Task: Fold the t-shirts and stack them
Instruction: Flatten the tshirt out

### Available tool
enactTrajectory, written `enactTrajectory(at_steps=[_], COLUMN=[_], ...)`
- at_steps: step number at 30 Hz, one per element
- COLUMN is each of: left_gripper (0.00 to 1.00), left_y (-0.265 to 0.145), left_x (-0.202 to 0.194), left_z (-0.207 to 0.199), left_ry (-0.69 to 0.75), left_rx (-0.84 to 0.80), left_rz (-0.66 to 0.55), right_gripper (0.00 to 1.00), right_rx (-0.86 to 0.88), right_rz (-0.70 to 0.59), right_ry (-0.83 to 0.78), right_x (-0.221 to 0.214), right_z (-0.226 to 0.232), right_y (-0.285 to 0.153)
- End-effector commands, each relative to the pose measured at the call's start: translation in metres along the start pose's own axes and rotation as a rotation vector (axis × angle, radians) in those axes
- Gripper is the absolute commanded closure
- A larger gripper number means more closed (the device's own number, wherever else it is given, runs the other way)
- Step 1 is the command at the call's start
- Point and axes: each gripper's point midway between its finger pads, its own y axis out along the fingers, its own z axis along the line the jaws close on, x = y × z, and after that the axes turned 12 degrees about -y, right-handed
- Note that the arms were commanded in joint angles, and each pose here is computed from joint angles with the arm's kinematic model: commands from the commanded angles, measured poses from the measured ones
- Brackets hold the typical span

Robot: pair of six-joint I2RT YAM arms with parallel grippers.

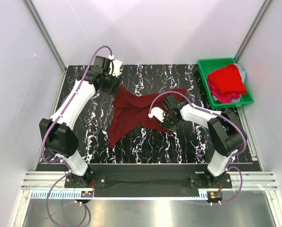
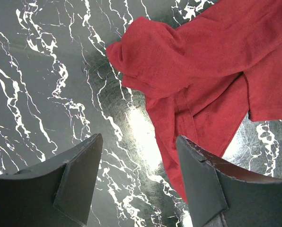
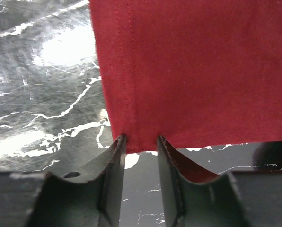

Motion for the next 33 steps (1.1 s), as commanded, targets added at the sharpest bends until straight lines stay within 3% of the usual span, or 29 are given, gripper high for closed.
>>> enactTrajectory(at_steps=[1, 13, 14, 17, 18, 19, 25, 31, 33], left_gripper=[0.31, 0.31, 0.31, 0.31, 0.31, 0.31, 0.31, 0.32, 0.33], left_y=[-0.01, -0.008, -0.008, -0.007, -0.007, -0.007, -0.007, 0.0, 0.002], left_x=[0.019, 0.019, 0.019, 0.02, 0.02, 0.02, 0.013, 0.008, 0.006], left_z=[-0.006, -0.004, -0.004, -0.004, -0.004, -0.004, 0.005, 0.02, 0.019], left_ry=[-0.006, -0.007, -0.007, -0.008, -0.008, -0.006, 0.014, 0.056, 0.062], left_rx=[-0.027, -0.015, -0.017, -0.016, -0.019, -0.017, 0.029, 0.1, 0.096], left_rz=[-0.06, -0.062, -0.062, -0.062, -0.062, -0.062, -0.058, -0.062, -0.058], right_gripper=[0.62, 0.62, 0.71, 0.87, 1.0, 1.0, 1.0, 1.0, 1.0], right_rx=[-0.066, 0.042, 0.046, 0.054, 0.053, 0.039, -0.155, -0.498, -0.534], right_rz=[0.019, -0.006, 0.004, 0.029, 0.032, 0.024, -0.006, -0.176, -0.178], right_ry=[-0.013, -0.028, -0.027, -0.004, 0.003, 0.008, -0.018, 0.006, 0.021], right_x=[0.0, 0.007, 0.004, 0.001, 0.001, 0.004, 0.032, 0.094, 0.096], right_z=[-0.013, 0.011, 0.013, 0.013, 0.012, 0.008, -0.047, -0.161, -0.178], right_y=[0.007, 0.001, 0.003, 0.009, 0.01, 0.008, -0.031, -0.15, -0.158])
